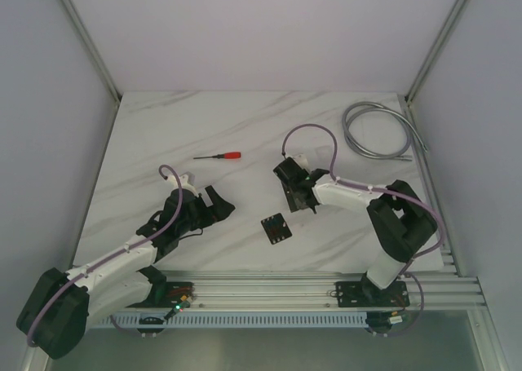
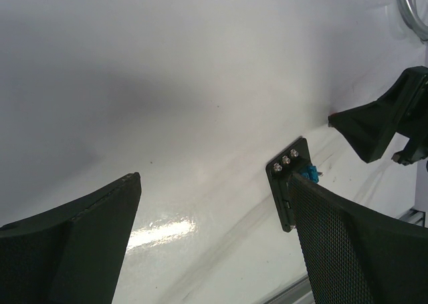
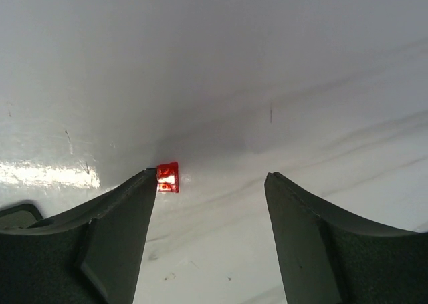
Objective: Snap on the fuse box
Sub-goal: Pick up the fuse from the center of the board.
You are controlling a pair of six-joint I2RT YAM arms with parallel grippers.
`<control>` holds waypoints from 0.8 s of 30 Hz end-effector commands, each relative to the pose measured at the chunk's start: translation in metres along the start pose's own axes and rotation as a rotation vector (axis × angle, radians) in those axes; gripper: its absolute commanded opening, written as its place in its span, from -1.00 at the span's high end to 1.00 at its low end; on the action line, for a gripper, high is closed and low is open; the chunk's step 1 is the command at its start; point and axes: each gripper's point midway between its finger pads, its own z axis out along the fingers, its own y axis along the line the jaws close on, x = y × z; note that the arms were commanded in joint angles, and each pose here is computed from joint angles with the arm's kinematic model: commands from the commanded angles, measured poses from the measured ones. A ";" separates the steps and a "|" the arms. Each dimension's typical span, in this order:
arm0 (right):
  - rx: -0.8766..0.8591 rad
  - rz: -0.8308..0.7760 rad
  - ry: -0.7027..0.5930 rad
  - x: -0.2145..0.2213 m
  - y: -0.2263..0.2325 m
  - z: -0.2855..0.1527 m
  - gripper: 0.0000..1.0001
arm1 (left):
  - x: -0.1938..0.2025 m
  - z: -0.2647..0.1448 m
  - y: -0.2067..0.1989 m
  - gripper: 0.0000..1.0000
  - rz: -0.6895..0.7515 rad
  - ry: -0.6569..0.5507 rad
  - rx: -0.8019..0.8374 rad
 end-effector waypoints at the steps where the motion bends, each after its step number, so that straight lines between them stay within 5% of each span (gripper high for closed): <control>1: 0.014 0.065 -0.016 0.001 -0.007 -0.012 -0.45 | 0.000 -0.001 -0.001 -1.00 -0.005 0.007 0.004; 8: 0.028 0.135 -0.113 -0.025 -0.007 -0.015 -0.55 | 0.000 0.000 -0.002 -1.00 -0.005 0.012 0.002; 24: 0.044 0.113 -0.038 -0.006 0.000 0.009 -0.65 | 0.001 -0.001 -0.002 -1.00 -0.005 0.012 0.009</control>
